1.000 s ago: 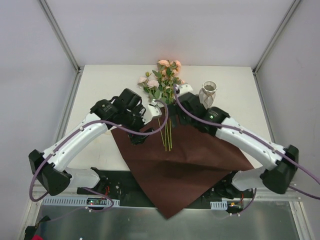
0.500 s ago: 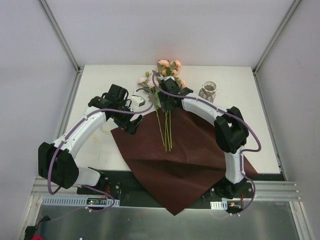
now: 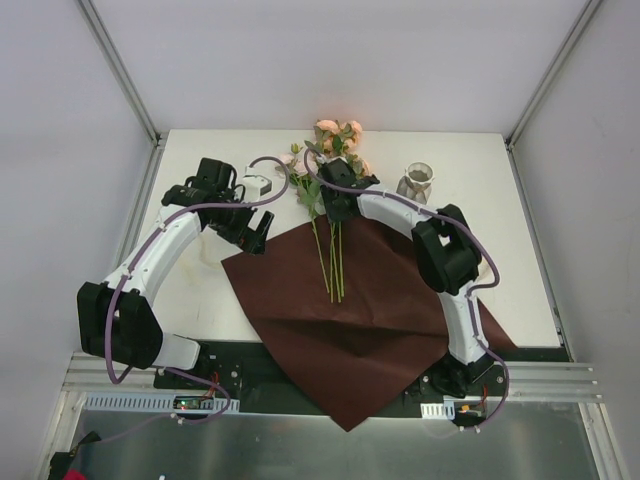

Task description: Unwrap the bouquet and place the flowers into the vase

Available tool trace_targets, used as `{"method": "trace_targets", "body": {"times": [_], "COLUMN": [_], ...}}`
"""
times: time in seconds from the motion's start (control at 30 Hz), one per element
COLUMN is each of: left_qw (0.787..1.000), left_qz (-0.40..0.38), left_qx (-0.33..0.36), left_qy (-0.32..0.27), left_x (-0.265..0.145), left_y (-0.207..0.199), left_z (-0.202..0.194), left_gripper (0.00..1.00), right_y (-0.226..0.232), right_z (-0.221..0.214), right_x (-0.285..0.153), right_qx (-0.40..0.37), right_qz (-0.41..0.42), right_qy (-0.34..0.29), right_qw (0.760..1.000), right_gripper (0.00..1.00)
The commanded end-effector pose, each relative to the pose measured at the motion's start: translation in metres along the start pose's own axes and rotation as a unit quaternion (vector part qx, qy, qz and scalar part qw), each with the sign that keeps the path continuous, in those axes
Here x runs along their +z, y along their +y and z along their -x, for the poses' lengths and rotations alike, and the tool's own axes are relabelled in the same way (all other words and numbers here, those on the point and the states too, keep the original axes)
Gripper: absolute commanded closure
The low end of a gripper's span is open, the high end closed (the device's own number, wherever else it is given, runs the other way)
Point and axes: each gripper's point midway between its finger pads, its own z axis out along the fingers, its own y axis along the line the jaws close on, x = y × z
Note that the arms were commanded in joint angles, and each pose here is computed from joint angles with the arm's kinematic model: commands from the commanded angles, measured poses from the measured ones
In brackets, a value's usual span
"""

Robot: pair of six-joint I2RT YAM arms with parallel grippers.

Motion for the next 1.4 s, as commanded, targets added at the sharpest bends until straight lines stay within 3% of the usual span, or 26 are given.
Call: {"method": "trace_targets", "body": {"times": [0.0, 0.13, 0.17, 0.67, 0.8, 1.03, 1.2, 1.37], "left_qw": [1.0, 1.0, 1.0, 0.999, 0.999, 0.999, 0.999, 0.999], "left_qz": [-0.013, -0.01, -0.011, -0.013, -0.013, -0.01, -0.009, -0.007], "left_qx": [-0.007, -0.009, -0.009, -0.019, -0.019, -0.021, -0.023, -0.022], "left_qy": [-0.027, -0.028, -0.026, -0.025, -0.026, -0.032, -0.036, -0.039], "left_x": [-0.01, -0.011, -0.01, -0.011, -0.011, -0.014, -0.014, -0.014], "left_y": [-0.003, -0.003, -0.003, -0.006, -0.006, -0.006, -0.006, -0.006], "left_z": [0.014, 0.012, 0.01, 0.006, 0.006, 0.009, 0.009, 0.01], "left_gripper": [0.01, 0.01, 0.01, 0.01, 0.01, 0.01, 0.01, 0.02], "right_y": [0.007, 0.006, 0.005, 0.02, 0.021, 0.016, 0.005, -0.003], "right_z": [0.015, 0.019, 0.023, 0.047, 0.055, 0.084, 0.073, 0.025], "right_x": [0.003, -0.004, -0.007, -0.077, -0.104, -0.147, -0.166, -0.162], "right_qx": [0.014, 0.023, 0.027, 0.028, 0.025, 0.026, 0.026, 0.01], "right_qz": [0.014, 0.016, 0.018, 0.055, 0.057, 0.072, 0.061, 0.046], "right_qy": [-0.018, -0.028, -0.035, -0.105, -0.159, -0.216, -0.228, -0.213], "right_qw": [1.0, 0.999, 0.999, 0.993, 0.985, 0.973, 0.971, 0.976], "right_gripper": [0.58, 0.82, 0.83, 0.85, 0.99, 0.99, 0.99, 0.99]}}
